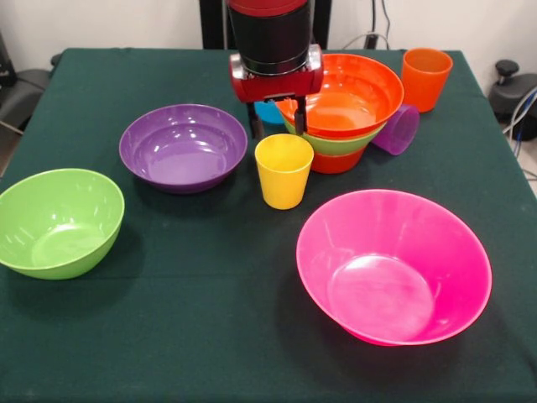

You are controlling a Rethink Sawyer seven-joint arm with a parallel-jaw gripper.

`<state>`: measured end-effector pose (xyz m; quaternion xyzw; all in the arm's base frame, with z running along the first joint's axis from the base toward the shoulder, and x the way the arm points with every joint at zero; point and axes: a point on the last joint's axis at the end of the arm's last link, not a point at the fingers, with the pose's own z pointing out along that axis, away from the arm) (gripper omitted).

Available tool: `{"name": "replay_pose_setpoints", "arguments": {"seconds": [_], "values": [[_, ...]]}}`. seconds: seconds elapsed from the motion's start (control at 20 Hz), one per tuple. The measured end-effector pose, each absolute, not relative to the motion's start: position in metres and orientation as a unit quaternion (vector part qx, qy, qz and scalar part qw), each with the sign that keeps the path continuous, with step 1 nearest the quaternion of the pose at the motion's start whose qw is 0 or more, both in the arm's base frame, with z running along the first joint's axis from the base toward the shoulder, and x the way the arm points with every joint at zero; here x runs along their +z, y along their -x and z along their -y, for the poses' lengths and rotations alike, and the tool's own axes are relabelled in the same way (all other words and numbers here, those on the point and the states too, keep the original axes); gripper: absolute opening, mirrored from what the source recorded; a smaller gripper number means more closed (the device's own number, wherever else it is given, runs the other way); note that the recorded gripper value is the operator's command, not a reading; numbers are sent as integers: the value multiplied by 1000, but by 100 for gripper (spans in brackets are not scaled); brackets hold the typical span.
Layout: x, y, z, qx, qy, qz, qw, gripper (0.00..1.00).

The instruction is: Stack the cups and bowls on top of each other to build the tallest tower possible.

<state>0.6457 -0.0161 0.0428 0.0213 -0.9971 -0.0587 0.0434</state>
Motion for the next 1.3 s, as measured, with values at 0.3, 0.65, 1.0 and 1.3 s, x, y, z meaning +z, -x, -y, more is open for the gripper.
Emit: {"name": "replay_pose_setpoints", "arguments": {"seconds": [0.3, 0.65, 1.0, 1.3], "values": [[42, -647, 10, -51, -17, 998, 33, 100], [38, -647, -2, -37, -11, 999, 13, 100], [32, -640, -2, -32, 12, 999, 7, 100], [29, -633, -2, -29, 27, 999, -3, 100]]}}
